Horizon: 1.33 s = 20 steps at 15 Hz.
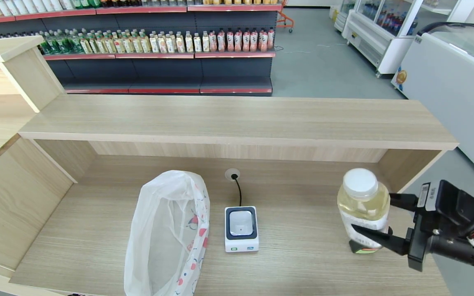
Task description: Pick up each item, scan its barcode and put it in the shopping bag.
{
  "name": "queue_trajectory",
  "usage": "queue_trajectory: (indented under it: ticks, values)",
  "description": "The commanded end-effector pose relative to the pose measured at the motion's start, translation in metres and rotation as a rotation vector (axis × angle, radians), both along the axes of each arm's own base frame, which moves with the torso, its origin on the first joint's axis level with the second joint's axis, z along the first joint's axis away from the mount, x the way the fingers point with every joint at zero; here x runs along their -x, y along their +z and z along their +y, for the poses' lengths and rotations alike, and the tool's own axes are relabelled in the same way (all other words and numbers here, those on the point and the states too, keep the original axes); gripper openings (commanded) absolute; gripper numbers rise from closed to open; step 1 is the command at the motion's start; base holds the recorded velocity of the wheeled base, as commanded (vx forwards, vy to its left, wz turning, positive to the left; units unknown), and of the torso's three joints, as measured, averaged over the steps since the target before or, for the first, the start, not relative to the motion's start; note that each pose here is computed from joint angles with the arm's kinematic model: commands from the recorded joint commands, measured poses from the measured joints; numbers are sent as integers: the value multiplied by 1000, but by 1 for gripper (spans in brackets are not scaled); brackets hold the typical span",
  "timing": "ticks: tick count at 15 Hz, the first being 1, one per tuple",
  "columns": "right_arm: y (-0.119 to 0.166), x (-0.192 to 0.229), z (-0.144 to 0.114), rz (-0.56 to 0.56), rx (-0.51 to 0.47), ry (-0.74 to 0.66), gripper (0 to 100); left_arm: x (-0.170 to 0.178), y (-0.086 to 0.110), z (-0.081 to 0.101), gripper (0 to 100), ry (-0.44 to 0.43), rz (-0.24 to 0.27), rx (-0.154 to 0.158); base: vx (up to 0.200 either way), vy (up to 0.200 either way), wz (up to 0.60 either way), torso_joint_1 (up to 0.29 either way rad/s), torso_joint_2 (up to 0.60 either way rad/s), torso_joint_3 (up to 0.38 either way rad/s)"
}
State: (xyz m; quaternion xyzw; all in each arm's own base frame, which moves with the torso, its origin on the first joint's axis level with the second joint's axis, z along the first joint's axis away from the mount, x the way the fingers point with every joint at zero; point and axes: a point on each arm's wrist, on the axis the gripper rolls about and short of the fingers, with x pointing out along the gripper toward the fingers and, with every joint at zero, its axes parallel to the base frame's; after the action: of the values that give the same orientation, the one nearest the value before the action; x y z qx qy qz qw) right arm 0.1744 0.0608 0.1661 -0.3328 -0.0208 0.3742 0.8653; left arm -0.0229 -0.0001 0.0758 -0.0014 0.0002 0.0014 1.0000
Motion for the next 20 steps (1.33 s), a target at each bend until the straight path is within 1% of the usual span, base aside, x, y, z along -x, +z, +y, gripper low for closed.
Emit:
queue_trajectory:
  ticks: [1,3,5,7,8,10,16,19,20]
  values:
    - [-6,0,-2,-110,76,4,0,0,0,0,100,2,3,0,0,0,0,0,0,0]
    - [-12,-1,-2,-179,144,27,0,0,0,0,100,0,1,0,0,0,0,0,0,0]
    - [-12,-7,0,-284,236,52,0,0,0,0,100,0,1,0,0,0,0,0,0,0]
    - [-11,-9,3,-371,304,76,0,0,0,0,100,2,3,0,0,0,0,0,0,0]
    - [-12,-8,5,-395,330,92,0,0,0,0,100,0,1,0,0,0,0,0,0,0]
    - [-12,-7,9,-417,346,112,0,0,0,0,100,0,3,0,0,0,0,0,0,0]
    - [-14,-7,17,-405,393,29,0,0,0,0,100,-1,3,-1,0,0,0,0,0,0]
    - [-14,-7,17,-402,392,24,0,0,0,0,100,0,1,0,0,0,0,0,0,0]
    - [-13,-8,18,-403,386,26,0,0,0,0,100,-1,1,0,0,200,0,2,7,-2]
